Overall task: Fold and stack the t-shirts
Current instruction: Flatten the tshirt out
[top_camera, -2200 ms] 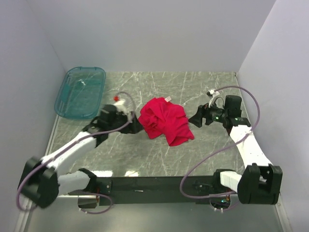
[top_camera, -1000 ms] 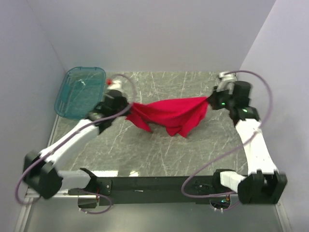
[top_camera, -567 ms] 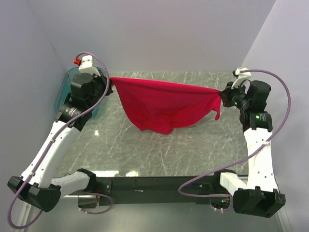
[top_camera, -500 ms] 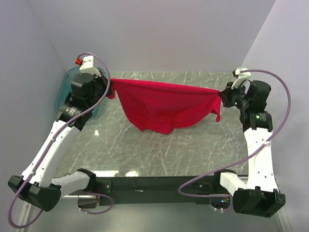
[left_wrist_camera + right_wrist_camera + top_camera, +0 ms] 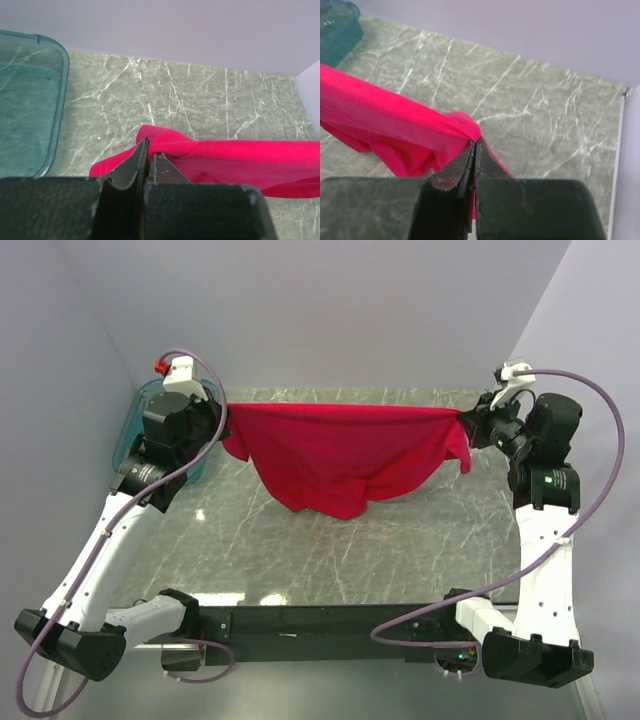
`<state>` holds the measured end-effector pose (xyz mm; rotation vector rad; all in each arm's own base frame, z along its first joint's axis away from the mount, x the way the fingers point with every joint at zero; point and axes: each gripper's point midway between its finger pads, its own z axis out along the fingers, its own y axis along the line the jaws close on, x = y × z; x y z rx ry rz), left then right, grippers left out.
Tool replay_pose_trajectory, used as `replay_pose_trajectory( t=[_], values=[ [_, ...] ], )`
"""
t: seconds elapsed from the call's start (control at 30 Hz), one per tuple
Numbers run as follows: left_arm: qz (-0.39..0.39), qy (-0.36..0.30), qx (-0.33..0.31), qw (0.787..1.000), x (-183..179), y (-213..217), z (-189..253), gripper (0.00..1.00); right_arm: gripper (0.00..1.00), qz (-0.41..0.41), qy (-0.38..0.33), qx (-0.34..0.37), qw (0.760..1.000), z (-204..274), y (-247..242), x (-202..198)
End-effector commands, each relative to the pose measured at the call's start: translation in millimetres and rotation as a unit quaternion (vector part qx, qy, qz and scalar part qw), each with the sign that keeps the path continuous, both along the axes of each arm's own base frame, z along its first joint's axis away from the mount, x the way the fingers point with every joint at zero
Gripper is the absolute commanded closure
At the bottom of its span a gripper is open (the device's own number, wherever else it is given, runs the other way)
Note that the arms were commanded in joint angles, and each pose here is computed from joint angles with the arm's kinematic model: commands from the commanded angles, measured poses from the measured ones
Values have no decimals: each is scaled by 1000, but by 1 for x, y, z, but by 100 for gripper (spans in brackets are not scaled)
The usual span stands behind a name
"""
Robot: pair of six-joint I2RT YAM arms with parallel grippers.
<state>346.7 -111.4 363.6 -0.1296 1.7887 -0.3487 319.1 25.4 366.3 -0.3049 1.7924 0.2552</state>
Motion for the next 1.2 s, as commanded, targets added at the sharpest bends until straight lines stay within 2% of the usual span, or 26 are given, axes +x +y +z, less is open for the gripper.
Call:
replay_pose_trajectory(
  t=[0.0,0.1,0.17,0.2,0.23,0.37,0.9,1.0,1.1,1.17],
  values=[
    [13,-55,-7,998,7,7,36,99,100,-21,-39,-5,999,31,-10,6],
    [37,-81,-10,996,12,15,52,99,100,-41,-66,-12,997,51,-16,11],
    [55,-105,-10,993,13,22,72,100,100,-48,-93,-17,994,81,-18,15],
    [58,-131,-19,989,10,25,96,99,100,-48,-101,-17,994,92,-18,16],
    [60,-142,-17,988,11,25,106,99,100,-45,-131,-21,990,122,-16,10],
    [62,-175,-21,982,7,28,143,99,100,-33,-140,-14,990,143,-11,12],
    [42,-157,-7,987,17,18,123,99,100,-32,-137,-17,990,137,-10,13],
    [41,-155,-4,987,24,16,119,99,100,-33,-128,-17,991,127,-10,25],
    [43,-139,7,989,51,10,106,99,100,-42,-132,-25,990,130,-12,44],
    [45,-149,1,988,62,9,121,99,100,-45,-120,-25,991,127,-14,66]
  ],
)
